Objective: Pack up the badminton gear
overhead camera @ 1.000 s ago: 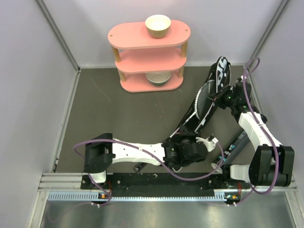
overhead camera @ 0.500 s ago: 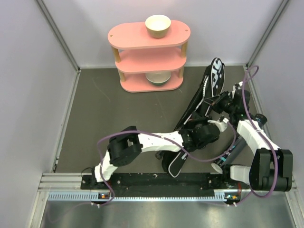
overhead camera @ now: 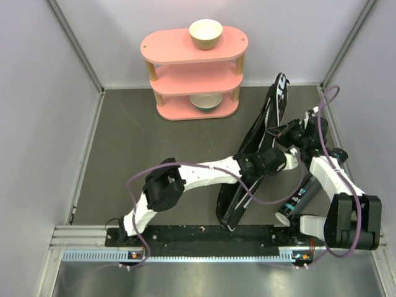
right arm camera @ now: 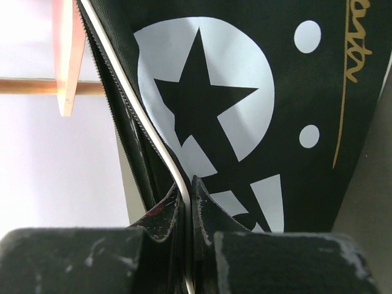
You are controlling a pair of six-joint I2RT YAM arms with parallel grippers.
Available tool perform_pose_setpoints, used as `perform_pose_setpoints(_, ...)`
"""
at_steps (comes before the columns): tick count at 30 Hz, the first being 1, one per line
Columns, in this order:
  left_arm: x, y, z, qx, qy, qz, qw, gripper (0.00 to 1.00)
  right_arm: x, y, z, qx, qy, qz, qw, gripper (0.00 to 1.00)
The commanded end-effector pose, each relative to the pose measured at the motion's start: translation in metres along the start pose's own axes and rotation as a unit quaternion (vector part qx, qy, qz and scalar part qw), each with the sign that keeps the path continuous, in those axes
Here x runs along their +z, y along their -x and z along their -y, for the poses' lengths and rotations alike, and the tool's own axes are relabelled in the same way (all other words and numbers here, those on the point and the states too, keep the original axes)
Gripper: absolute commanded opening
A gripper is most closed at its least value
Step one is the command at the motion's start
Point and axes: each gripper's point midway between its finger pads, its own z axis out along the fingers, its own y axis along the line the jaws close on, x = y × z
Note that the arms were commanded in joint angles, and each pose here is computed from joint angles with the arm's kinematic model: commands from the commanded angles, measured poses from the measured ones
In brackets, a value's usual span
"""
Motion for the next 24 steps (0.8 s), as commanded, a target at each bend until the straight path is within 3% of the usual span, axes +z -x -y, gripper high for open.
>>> perform_pose_setpoints(1, -0.022, 0.044, -0.021, -0.146, -0.091, 0.075, 0.982, 0.0, -0.01, 0.01, -0.045, -0.029, 0.075, 0.017, 0.997, 0.0)
perform_pose_setpoints(3, -0.031, 0.044, -0.024, -0.178, -0.129, 0.072, 0.973, 0.03, -0.011, 0.011, -0.044, -0.032, 0.068, 0.02, 0.997, 0.0)
perform_pose_setpoints(8, -0.09, 0.055, -0.032, -0.256, -0.212, 0.101, 0.938, 0.36, -0.011, 0.015, -0.044, -0.047, 0.06, 0.024, 0.997, 0.0)
perform_pose_setpoints(11, -0.125, 0.053, -0.027, -0.285, -0.259, 0.115, 0.916, 0.46, -0.011, 0.017, -0.042, -0.055, 0.053, 0.029, 0.997, 0.0)
perform_pose_setpoints(17, -0.162, 0.023, -0.014, -0.337, -0.289, 0.096, 0.891, 0.49, -0.012, 0.019, -0.04, -0.07, 0.042, 0.03, 0.996, 0.0)
perform_pose_setpoints(24, -0.158, -0.016, 0.021, -0.382, -0.325, 0.021, 0.865, 0.47, -0.013, 0.02, -0.042, -0.074, 0.045, 0.03, 0.996, 0.0)
